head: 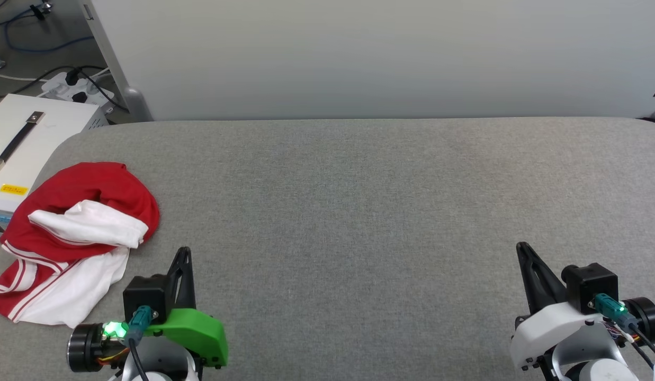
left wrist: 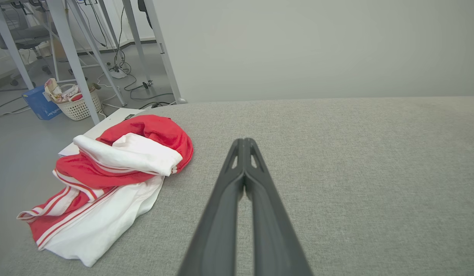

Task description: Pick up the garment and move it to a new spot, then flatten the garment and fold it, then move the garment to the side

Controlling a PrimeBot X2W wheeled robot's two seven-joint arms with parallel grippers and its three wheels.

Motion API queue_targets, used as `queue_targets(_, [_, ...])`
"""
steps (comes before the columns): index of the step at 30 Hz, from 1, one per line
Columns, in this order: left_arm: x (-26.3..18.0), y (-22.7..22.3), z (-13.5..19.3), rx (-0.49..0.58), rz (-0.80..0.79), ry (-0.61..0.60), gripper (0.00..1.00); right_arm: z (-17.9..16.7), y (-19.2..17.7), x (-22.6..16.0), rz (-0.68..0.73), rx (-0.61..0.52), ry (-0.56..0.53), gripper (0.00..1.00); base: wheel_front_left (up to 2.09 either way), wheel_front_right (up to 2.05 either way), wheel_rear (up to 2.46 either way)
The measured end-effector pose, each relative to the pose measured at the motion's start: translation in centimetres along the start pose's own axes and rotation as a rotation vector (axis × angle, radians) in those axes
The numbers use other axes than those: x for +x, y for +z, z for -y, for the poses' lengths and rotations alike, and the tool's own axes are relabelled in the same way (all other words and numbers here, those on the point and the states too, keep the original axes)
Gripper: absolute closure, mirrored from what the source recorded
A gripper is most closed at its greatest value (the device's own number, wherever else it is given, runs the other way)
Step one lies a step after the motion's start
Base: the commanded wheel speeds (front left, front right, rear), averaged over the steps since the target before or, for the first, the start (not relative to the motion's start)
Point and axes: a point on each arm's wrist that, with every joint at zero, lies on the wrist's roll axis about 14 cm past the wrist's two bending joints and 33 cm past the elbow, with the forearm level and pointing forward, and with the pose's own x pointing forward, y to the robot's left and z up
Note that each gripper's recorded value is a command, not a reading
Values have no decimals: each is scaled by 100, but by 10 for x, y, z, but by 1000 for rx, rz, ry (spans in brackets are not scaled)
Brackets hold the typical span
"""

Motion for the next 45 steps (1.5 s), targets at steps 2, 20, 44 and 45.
queue_targets(2, [0,0,0,0,0,0,100,0,0,0,0,0,0,100,0,0,0])
queue_targets(20, [0,2,0,-7,15,2,0,3,2,0,16,20,-9,0,0,0,0])
queue_targets(44, [1,14,0,-36,79,5,0,11,22,-2,114,87,-30,0,0,0,0])
queue_targets(45, [1,15,0,-36,82,5,0,11,23,-2,116,89,-31,0,0,0,0])
